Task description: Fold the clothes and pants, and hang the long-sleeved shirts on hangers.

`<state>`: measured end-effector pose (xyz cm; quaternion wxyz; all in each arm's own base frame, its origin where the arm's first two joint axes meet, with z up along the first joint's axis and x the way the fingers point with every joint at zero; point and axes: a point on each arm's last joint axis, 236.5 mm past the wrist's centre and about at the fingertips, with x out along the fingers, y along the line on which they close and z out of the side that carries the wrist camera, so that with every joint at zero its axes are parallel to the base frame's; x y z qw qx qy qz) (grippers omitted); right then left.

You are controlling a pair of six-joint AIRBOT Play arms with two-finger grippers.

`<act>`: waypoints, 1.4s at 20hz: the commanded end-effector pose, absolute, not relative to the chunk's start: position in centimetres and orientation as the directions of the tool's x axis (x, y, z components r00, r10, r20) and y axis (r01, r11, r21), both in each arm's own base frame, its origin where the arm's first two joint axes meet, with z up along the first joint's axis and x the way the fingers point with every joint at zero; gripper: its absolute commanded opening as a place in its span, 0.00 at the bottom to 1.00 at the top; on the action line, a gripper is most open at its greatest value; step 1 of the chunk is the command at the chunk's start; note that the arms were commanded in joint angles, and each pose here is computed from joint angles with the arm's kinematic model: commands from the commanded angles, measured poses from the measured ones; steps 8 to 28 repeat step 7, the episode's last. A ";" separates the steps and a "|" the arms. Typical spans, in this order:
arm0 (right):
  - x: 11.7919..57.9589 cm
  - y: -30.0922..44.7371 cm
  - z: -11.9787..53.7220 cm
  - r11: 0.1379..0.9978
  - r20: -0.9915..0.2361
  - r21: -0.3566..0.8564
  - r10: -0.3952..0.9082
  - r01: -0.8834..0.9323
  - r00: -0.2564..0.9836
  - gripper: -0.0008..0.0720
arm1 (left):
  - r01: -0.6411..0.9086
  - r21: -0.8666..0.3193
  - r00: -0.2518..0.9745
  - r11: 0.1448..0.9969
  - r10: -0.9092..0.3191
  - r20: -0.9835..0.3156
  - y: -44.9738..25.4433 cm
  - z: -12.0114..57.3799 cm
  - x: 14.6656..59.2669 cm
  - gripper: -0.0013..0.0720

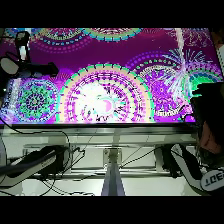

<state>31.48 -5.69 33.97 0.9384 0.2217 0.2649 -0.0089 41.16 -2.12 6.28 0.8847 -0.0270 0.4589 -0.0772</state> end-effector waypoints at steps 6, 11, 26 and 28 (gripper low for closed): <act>40.6 -6.0 23.9 0.962 -0.708 -0.197 -0.274 0.191 0.651 0.04 | 0.113 -0.118 0.568 0.987 -0.161 -0.807 -2.1 6.3 41.2 0.96; 41.4 -5.2 23.5 0.968 -0.708 -0.183 -0.250 0.170 0.661 0.04 | 0.113 -0.118 0.568 0.987 -0.161 -0.807 -2.1 6.3 41.2 0.96; 41.4 -5.2 23.5 0.968 -0.708 -0.183 -0.250 0.170 0.661 0.04 | 0.113 -0.118 0.568 0.987 -0.161 -0.807 -2.1 6.3 41.2 0.96; 41.4 -5.2 23.5 0.968 -0.708 -0.183 -0.250 0.170 0.661 0.04 | 0.113 -0.118 0.568 0.987 -0.161 -0.807 -2.1 6.3 41.2 0.96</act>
